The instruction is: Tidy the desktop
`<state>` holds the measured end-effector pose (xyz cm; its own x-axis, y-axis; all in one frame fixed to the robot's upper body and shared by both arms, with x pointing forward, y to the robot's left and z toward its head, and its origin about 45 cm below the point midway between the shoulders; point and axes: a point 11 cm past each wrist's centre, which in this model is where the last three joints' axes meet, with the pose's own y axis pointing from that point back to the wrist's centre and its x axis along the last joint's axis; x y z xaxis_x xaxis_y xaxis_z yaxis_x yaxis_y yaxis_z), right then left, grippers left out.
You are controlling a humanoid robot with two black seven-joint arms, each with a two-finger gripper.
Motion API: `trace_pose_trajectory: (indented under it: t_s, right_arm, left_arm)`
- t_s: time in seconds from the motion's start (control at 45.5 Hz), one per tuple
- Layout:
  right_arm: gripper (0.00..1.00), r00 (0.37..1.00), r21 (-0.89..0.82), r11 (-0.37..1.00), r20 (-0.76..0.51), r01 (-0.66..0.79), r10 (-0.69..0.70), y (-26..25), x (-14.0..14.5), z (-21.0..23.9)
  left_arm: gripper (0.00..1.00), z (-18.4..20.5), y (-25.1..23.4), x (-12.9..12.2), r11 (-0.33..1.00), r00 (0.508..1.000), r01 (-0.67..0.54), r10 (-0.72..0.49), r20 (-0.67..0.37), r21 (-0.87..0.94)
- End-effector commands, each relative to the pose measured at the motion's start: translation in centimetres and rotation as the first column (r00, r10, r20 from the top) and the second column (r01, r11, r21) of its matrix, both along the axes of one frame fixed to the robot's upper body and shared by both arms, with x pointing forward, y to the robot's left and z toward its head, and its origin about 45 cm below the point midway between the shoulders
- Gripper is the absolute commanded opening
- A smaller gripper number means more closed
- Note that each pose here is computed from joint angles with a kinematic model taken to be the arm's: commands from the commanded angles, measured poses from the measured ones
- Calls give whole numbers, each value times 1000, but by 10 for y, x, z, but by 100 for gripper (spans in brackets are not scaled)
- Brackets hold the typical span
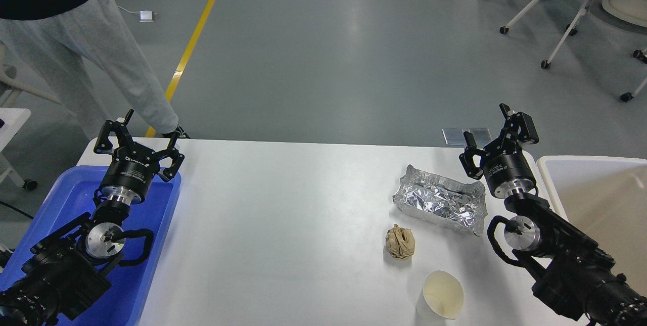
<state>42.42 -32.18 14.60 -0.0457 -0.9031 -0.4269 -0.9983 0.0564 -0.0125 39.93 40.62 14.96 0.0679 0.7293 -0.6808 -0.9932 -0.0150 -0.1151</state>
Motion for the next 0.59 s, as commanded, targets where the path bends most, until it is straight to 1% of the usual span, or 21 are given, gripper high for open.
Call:
trace_pose_trajectory:
  t_s: [0.0,0.571]
  right_arm:
    - [99,1000,-5,1000,1,1,-1,1,1,1]
    - [99,1000,1,1000,14,-7,7,1,3,5]
  left_arm:
    - [100,0,0,0,1000,1000,0,0,0,0]
    - [100,0,0,0,1000,1000,0,0,0,0]
